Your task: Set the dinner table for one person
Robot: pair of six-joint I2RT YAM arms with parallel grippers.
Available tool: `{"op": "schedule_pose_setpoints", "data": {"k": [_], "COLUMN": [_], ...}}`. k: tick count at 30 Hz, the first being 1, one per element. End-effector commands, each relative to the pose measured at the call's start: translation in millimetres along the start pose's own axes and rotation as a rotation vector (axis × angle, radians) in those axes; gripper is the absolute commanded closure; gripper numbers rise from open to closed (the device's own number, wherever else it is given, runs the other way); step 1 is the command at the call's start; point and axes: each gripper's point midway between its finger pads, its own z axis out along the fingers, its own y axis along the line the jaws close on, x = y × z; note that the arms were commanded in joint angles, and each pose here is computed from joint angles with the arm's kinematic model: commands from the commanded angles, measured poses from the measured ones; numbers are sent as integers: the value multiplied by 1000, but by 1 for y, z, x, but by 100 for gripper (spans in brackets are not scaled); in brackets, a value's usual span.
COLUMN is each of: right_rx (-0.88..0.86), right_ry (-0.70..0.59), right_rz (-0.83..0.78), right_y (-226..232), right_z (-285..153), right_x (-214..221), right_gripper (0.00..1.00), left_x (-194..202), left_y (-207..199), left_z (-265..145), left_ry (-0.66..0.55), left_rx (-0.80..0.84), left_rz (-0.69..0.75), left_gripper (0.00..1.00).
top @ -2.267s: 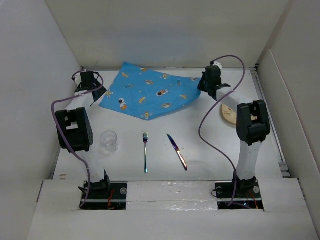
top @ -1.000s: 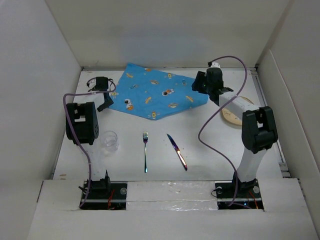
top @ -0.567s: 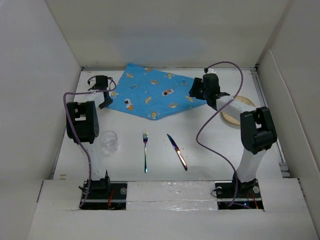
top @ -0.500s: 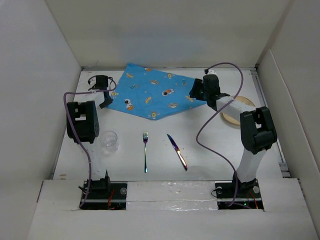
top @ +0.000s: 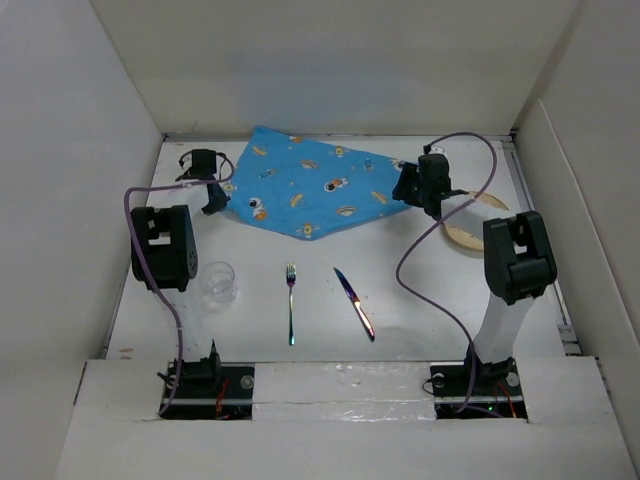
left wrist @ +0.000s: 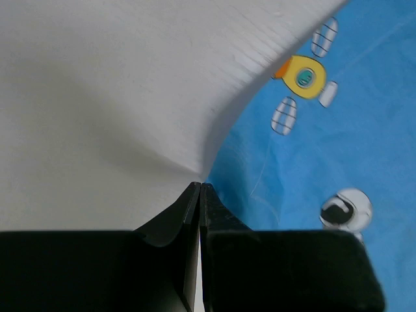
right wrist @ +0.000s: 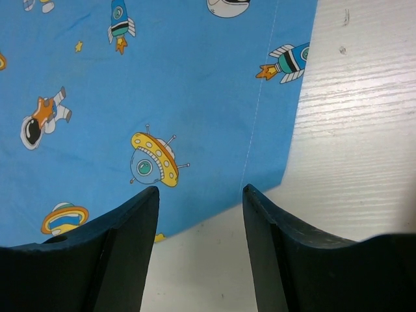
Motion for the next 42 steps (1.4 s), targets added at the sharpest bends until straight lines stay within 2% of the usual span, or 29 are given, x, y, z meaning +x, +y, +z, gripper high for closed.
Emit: {"op": "schedule_pose_setpoints", "data": {"k": [1,6,9,17,20,26,28,33,38,41,42], "right_rx": [20,72,124,214,157,94,98,126,162,172,179], "right_ry": [-21,49,37,75,161,150,196,199,270,301,303], "right_rz": [-11,-14,-14,-51,-79,-40,-12,12,24,18,21], "right_y": [2,-10,-18,-32,-20,1,-1,-2,-11,-11,-11], "right_z": [10,22,19,13,21,33,40,41,38,39,39], "right_x": [-17,-7,-11,-2,5,-1,4,1,10,13,11], "right_gripper": [40,40,43,51,48,42,45,46,49,52,57], "left_x": [-46,-81,-84,-71,-67,-66,-64,-65,-68,-77,-77], "left_y": [-28,-43,-44,-53,-56,-47,-51,-52,-55,-50,-47], "left_z": [-74,-153,-171,-160,-156,-157,-162,-168,-174,-178,-179], "left_ry": [-131,-294,-323,-274,-256,-280,-276,-284,-292,-300,-301], "left_rx": [170,349,390,436,449,416,449,466,488,508,517], "left_rz": [-52,-107,-115,-121,-127,-125,-128,-131,-143,-168,-179], "left_gripper": [100,100,100,100,100,100,100,100,100,100,100]}}
